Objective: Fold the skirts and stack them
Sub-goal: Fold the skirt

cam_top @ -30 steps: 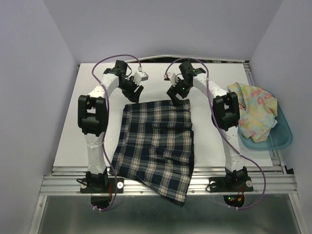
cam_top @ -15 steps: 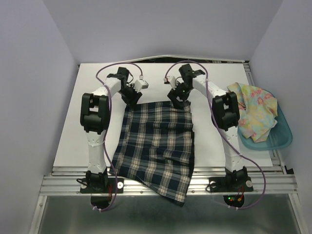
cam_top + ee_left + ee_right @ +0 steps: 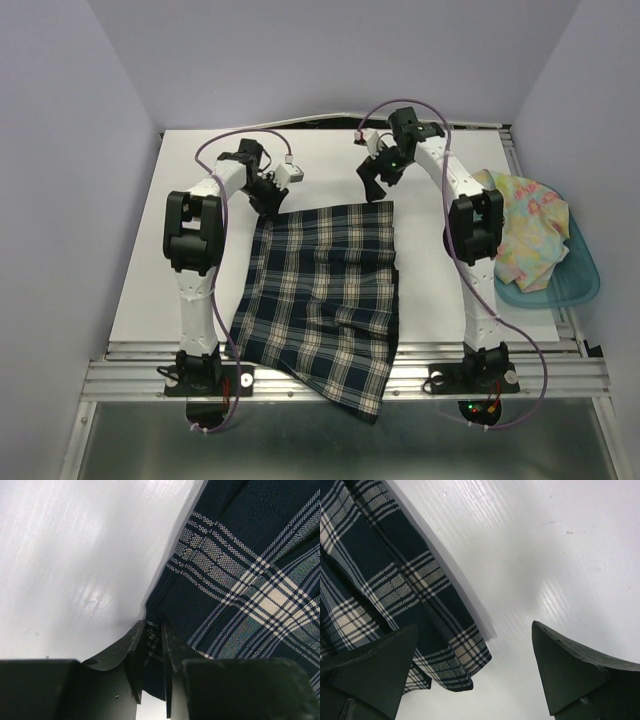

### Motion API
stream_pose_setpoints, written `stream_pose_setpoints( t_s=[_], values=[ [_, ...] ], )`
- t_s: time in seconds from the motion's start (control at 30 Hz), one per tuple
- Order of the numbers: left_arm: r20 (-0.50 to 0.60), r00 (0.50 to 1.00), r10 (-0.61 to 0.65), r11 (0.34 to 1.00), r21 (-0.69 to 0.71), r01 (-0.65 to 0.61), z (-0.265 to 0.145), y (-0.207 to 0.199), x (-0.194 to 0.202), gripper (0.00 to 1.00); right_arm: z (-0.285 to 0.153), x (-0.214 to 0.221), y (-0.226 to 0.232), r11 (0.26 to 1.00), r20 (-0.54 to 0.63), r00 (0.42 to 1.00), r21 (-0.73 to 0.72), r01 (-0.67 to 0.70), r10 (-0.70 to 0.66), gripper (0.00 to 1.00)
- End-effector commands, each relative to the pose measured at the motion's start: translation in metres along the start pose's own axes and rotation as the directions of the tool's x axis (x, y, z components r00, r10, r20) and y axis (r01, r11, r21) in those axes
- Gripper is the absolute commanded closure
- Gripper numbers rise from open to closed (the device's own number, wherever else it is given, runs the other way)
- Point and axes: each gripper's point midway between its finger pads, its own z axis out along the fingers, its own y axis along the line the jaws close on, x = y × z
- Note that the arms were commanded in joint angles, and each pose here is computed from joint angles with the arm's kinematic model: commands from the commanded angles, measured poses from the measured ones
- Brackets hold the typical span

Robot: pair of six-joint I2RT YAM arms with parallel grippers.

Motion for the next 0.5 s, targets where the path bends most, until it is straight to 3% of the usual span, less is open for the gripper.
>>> stream_pose_setpoints(
  t_s=[0.0,0.23,0.4,0.47],
  values=[
    [-0.021,1.0,-0.002,1.0,0.005,0.002,0.001,-0.002,0.008,0.75,0.0,0.011,0.02,0.997,-0.035,0.999,-0.073,-0.022,0.019,0.0],
    [-0.022,1.0,-0.007,1.0,0.003,0.007,0.001,-0.002,0.008,0.75,0.033,0.052,0.029,0.986,-0.132,0.991,-0.157,-0.055,0.035,0.02],
    [-0.022,1.0,-0.009,1.0,0.007,0.01,0.002,-0.004,0.011,0.79,0.041,0.078,0.045,0.97,-0.193,0.98,-0.225,-0.093,0.049,0.19],
    [-0.023,1.0,-0.011,1.0,0.012,0.012,0.003,-0.005,0.012,0.82,0.045,0.086,0.046,0.969,-0.207,0.977,-0.223,-0.102,0.055,0.33]
  ],
)
